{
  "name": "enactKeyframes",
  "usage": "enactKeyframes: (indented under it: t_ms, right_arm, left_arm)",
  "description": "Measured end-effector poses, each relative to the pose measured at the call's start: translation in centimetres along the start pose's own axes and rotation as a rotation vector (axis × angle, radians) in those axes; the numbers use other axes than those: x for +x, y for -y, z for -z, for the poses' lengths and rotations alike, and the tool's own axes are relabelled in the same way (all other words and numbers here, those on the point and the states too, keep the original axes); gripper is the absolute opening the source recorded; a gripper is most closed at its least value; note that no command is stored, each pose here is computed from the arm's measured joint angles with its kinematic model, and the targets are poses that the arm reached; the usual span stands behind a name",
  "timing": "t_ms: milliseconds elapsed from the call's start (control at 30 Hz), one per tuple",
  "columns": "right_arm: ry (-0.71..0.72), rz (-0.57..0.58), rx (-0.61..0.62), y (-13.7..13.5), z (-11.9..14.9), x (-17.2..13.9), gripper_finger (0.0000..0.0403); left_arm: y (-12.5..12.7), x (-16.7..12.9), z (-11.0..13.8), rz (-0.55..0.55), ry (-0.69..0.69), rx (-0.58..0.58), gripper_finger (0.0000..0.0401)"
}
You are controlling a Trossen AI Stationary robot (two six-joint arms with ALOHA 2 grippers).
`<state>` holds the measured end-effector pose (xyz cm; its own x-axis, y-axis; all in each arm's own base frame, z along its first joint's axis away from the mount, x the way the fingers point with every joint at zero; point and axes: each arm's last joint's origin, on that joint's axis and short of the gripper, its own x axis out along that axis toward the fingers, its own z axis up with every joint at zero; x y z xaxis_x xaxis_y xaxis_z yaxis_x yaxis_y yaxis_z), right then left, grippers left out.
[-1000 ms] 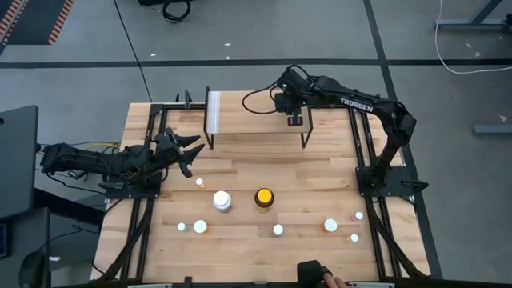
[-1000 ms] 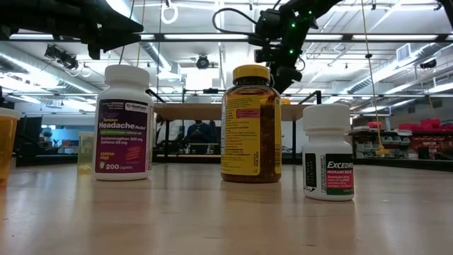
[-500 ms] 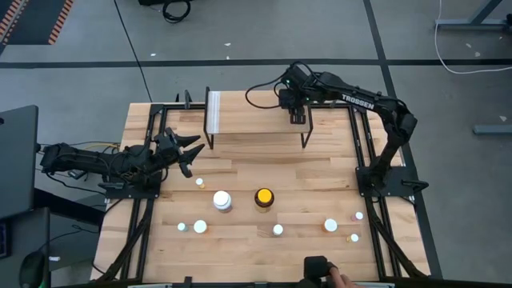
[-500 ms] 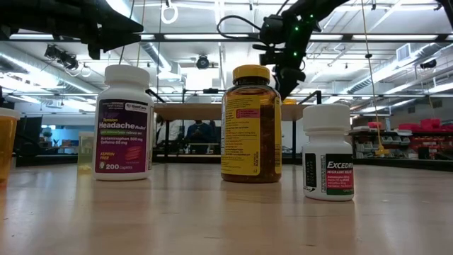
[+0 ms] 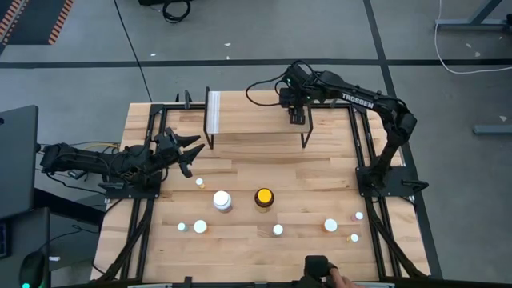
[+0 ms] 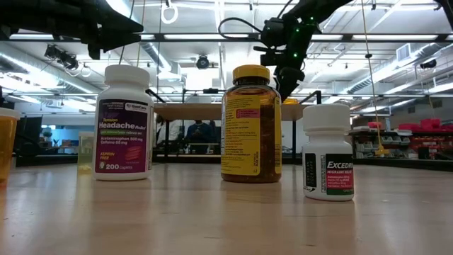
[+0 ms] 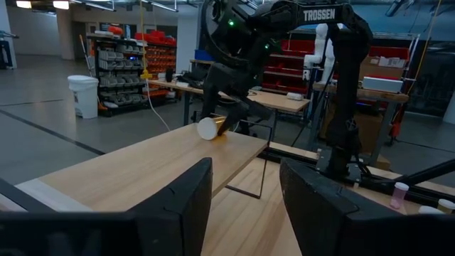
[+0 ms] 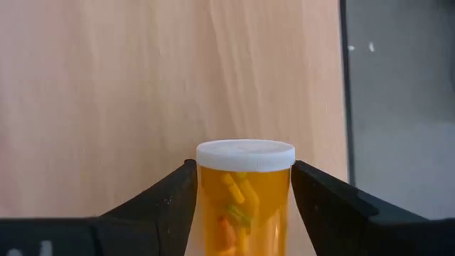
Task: Pick and place medicine bottles onto shelf by color
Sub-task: Put the top small orange medicine bottle on the shelf
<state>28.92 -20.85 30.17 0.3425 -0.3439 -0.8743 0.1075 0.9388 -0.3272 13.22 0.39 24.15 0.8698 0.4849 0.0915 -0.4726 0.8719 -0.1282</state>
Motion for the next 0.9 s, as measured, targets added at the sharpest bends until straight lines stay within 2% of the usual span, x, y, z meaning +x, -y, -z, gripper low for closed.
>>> enactKeyframes:
  t_ms: [267, 633, 900]
  right_arm:
    - [-0.012, 0.007, -0.001, -0.4, 0.6, 0.9, 0.0208]
    - [0.004, 0.056, 0.001, -0.2, 0.3, 1.0, 0.0206]
    - [0.073, 0.083, 0.069, -0.2, -0.3, 0.4, 0.0206]
  left_arm:
    - [0.0, 0.0, 0.0, 0.000, 0.000, 0.000, 0.0174]
    - [0.0, 0.0, 0.0, 0.000, 0.000, 0.000, 0.0172]
    - [0.0, 0.0, 0.0, 0.000, 0.000, 0.000, 0.0176]
